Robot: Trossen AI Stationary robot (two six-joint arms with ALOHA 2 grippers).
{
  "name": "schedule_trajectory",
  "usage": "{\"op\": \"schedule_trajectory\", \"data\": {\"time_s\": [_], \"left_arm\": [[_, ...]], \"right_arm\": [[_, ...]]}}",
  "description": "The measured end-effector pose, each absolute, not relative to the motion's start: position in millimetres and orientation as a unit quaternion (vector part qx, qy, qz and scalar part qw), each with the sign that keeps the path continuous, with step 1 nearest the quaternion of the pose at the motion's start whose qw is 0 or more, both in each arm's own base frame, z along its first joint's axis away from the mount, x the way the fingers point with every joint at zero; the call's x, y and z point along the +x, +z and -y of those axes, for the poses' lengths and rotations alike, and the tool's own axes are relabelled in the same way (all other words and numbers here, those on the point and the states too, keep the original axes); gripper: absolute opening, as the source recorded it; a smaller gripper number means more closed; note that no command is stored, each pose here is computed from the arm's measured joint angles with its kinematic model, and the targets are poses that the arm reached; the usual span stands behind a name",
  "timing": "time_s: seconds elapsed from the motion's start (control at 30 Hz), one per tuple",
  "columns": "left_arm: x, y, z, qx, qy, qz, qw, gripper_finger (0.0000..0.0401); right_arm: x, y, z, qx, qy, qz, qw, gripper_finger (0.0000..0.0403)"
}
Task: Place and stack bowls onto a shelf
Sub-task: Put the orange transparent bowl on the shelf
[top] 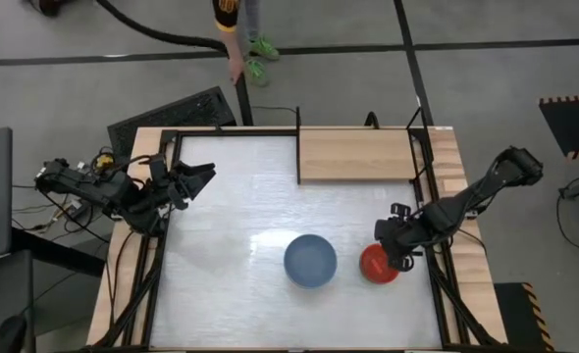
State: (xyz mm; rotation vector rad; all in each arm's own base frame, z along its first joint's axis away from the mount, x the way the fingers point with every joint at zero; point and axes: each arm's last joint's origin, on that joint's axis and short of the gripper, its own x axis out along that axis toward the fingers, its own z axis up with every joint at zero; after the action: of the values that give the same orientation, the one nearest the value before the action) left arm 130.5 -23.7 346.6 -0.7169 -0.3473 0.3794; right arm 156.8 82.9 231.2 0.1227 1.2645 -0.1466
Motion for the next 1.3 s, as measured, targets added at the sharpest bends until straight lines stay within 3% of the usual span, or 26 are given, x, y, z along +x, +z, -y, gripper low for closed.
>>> {"op": "schedule_trajectory", "data": {"time_s": [0.43, 0.9, 1.3], "left_arm": [[130, 347, 24, -0.357, 0.185, 0.171, 0.899, 0.0245], [131, 345, 24, -0.354, 0.187, 0.165, 0.901, 0.0245], [131, 345, 24, -0.364, 0.186, 0.164, 0.898, 0.0245]], "right_arm": [[150, 202, -80, 0.069, -0.06, -0.596, 0.798, 0.0177], [152, 202, -81, 0.068, -0.056, -0.592, 0.801, 0.0081], [153, 201, -81, 0.064, -0.059, -0.592, 0.801, 0.0078]]}}
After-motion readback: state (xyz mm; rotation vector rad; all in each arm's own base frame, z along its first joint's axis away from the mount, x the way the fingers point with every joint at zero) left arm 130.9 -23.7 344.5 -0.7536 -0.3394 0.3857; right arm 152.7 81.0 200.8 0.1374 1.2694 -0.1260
